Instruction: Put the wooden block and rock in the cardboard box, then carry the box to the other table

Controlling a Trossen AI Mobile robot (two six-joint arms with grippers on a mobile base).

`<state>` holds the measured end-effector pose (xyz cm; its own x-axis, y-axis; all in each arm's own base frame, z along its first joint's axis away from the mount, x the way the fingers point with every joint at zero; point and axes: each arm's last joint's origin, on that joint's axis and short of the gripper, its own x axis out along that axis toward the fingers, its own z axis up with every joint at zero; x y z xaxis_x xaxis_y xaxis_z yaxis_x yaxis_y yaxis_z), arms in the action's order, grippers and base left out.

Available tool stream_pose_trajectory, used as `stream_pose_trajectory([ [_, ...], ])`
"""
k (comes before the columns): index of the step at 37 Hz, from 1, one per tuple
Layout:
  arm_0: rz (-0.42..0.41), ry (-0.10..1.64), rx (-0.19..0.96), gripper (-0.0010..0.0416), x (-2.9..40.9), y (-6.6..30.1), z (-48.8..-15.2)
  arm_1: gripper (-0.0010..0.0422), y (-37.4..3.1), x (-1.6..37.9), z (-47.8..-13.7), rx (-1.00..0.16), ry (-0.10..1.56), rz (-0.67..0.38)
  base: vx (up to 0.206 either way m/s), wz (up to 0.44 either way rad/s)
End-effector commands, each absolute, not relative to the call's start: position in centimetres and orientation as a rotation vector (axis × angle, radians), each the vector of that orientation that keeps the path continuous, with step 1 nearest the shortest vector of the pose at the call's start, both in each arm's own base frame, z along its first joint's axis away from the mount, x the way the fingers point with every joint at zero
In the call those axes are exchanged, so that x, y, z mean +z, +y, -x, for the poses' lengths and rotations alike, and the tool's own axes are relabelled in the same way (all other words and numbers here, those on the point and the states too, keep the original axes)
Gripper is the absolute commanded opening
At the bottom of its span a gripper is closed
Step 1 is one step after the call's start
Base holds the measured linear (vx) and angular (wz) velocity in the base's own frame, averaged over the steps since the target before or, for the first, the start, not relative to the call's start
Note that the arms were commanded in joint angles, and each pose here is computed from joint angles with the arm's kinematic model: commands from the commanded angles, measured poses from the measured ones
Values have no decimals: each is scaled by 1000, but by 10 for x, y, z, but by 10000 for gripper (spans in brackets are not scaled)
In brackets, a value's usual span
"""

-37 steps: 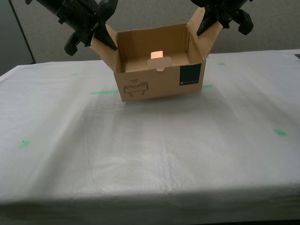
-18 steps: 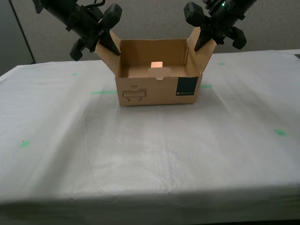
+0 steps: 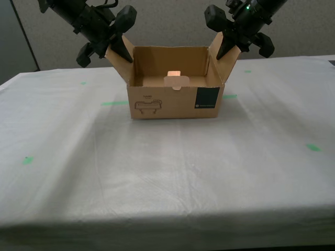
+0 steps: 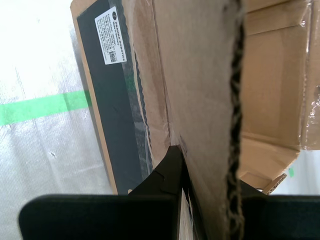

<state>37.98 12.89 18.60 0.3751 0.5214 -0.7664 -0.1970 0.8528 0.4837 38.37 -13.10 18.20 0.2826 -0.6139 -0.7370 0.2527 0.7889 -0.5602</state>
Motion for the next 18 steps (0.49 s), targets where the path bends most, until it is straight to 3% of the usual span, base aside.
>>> stream_pose_trajectory([
  [1,-351,1095,493,-1,186,131,-380,-1,-133,182,-383,-622,1146,369,0,0],
  [18,-351,1090,495,0,187,131,-380,0,-131,175,-379,-585,1161,337,0,0],
])
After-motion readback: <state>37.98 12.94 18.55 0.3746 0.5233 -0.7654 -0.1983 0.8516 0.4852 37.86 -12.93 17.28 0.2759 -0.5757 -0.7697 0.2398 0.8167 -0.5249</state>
